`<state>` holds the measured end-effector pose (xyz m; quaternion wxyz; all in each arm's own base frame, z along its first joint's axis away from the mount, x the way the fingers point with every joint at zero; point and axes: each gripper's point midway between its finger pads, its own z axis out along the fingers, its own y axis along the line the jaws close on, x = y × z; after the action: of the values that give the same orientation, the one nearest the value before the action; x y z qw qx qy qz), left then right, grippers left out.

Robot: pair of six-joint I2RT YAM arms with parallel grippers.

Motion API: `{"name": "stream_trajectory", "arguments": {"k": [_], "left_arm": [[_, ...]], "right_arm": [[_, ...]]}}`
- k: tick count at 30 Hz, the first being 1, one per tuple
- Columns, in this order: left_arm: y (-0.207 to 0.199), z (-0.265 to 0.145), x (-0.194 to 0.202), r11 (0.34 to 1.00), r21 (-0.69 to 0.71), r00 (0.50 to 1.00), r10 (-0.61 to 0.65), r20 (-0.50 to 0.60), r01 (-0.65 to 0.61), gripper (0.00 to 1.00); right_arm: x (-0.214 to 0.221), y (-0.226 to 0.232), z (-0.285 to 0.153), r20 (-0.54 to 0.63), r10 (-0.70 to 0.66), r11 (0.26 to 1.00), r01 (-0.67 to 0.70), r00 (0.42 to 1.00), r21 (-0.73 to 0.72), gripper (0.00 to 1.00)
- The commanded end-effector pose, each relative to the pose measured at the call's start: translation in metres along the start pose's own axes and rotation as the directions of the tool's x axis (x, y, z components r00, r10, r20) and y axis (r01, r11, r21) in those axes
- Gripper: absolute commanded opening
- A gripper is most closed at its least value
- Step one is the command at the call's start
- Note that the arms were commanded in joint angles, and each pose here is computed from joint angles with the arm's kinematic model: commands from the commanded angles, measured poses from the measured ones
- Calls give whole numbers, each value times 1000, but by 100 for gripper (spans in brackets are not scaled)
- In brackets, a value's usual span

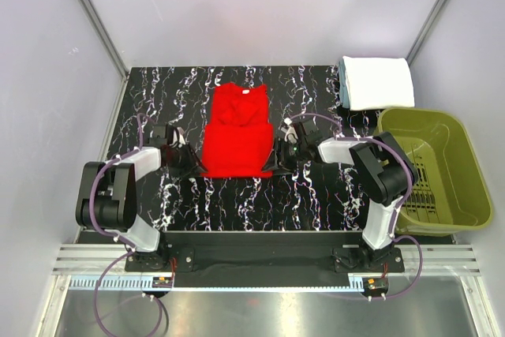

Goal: Fold and stack the t-shirts
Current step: Fold the tshirt

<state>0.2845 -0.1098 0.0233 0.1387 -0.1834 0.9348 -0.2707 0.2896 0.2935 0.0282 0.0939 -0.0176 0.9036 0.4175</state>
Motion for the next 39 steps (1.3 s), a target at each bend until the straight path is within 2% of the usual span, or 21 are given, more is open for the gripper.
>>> {"name": "stream_trajectory", "arguments": {"k": [1,3,4,6,7,12,20,22,23,24,26,27,29,31,34,39], "left_arm": [[11,9,7,999,-38,1000,10,-7,-10,31],[10,12,9,1000,-30,1000,6,-23,-7,24],[11,13,11,999,-32,1000,6,-31,-7,15],[10,13,12,999,-35,1000,7,-30,-8,5],[8,10,10,999,-33,1000,11,-17,-12,0],[14,1,17,989,-137,998,58,14,-55,0],[18,2,51,990,-130,998,54,-24,-57,1],[8,0,51,995,-76,998,68,-15,-69,8],[5,0,54,996,-66,998,62,-18,-63,12],[1,-3,55,996,-52,998,67,-12,-68,26],[-2,-5,58,997,-38,998,60,-15,-60,35],[-5,-8,59,998,-21,998,62,-11,-62,41],[-5,-9,60,998,-18,998,62,-5,-62,48],[-5,-11,57,996,-27,997,80,11,-80,50],[9,-14,53,987,-120,993,112,23,-109,50],[8,-2,62,993,-74,996,93,-14,-93,51]], "right_arm": [[20,-27,12,-41,27,996,-24,999,82,50],[21,-31,13,-46,29,996,-25,999,87,35],[20,-33,13,-39,27,995,-23,999,98,25],[19,-35,12,-27,18,994,-15,999,112,6],[18,-37,11,-21,5,992,-3,1000,123,0],[32,-42,-2,-42,-9,987,15,999,162,0],[54,-56,-13,-54,8,980,3,999,200,0],[57,-53,-13,-59,20,982,-9,998,188,1],[57,-51,-15,-52,19,983,-9,998,183,4],[58,-52,-16,-46,26,981,-17,999,192,19],[59,-48,-21,-41,23,982,-15,999,189,29],[61,-49,-23,-38,28,981,-20,999,194,40],[62,-47,-27,-31,28,981,-22,999,193,43],[64,-46,-27,-29,35,982,-29,999,188,44],[66,-45,-25,-36,53,984,-46,998,175,44],[66,-47,-22,-30,67,984,-61,997,169,44]]}}
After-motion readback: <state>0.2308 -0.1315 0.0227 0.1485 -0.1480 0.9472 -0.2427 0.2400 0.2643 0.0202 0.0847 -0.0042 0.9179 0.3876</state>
